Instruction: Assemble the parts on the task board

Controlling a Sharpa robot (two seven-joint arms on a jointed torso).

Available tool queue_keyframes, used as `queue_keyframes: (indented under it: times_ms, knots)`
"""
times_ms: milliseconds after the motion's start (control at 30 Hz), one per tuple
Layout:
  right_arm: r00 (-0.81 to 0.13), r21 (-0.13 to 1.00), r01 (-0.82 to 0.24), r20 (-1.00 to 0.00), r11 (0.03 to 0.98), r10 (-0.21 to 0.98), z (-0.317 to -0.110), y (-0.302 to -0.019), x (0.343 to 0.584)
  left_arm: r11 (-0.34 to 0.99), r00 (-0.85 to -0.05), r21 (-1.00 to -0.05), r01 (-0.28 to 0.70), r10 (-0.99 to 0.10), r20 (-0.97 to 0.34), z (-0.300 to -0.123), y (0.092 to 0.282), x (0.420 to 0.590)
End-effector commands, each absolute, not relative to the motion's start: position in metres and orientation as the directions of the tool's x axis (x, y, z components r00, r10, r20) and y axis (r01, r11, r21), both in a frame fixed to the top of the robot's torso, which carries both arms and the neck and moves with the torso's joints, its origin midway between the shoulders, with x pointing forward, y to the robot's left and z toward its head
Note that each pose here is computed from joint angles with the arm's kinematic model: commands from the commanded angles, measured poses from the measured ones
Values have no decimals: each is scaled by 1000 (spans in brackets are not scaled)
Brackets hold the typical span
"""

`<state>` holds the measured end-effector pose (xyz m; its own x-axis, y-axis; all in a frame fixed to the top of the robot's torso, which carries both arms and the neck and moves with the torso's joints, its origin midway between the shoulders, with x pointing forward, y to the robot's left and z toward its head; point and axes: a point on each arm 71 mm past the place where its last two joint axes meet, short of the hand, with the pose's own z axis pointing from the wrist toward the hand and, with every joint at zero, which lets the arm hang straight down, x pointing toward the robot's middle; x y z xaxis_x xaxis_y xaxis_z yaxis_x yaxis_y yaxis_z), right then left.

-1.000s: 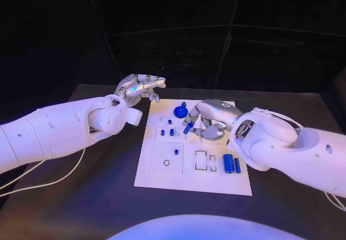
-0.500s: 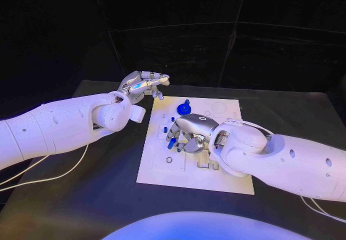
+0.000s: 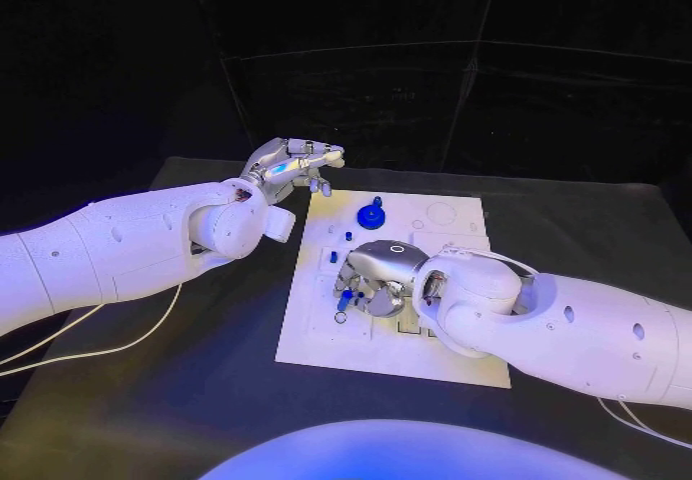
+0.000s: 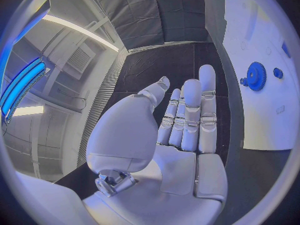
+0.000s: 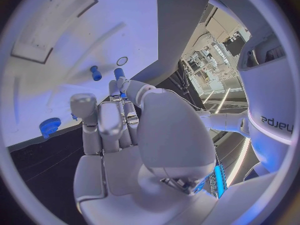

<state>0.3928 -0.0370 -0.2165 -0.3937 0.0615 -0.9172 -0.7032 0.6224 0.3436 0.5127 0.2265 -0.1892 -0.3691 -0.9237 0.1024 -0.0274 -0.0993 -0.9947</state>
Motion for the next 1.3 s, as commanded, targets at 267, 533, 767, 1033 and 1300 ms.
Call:
queue_keyframes:
  times_ms: [267, 533, 767, 1033, 1300]
  knots:
    - [-400, 335, -735, -916, 590, 21, -218, -34, 388, -107, -378, -994, -25, -919, 109, -188, 225, 513]
    - [-402, 333, -736, -916, 589, 15, -221, -32, 388, -108, -379, -994, -25, -919, 109, -188, 224, 513]
    - [-400, 323, -735, -917, 596, 3, -223, -32, 388, -107, -379, -994, -25, -919, 109, -188, 224, 514]
    - [-401, 309, -737, -916, 601, -20, -226, -30, 387, -107, -380, -994, -26, -919, 109, -188, 224, 514]
    - [-371, 270, -736, -928, 620, -36, -227, -31, 389, -107, -379, -994, -26, -919, 109, -188, 224, 514]
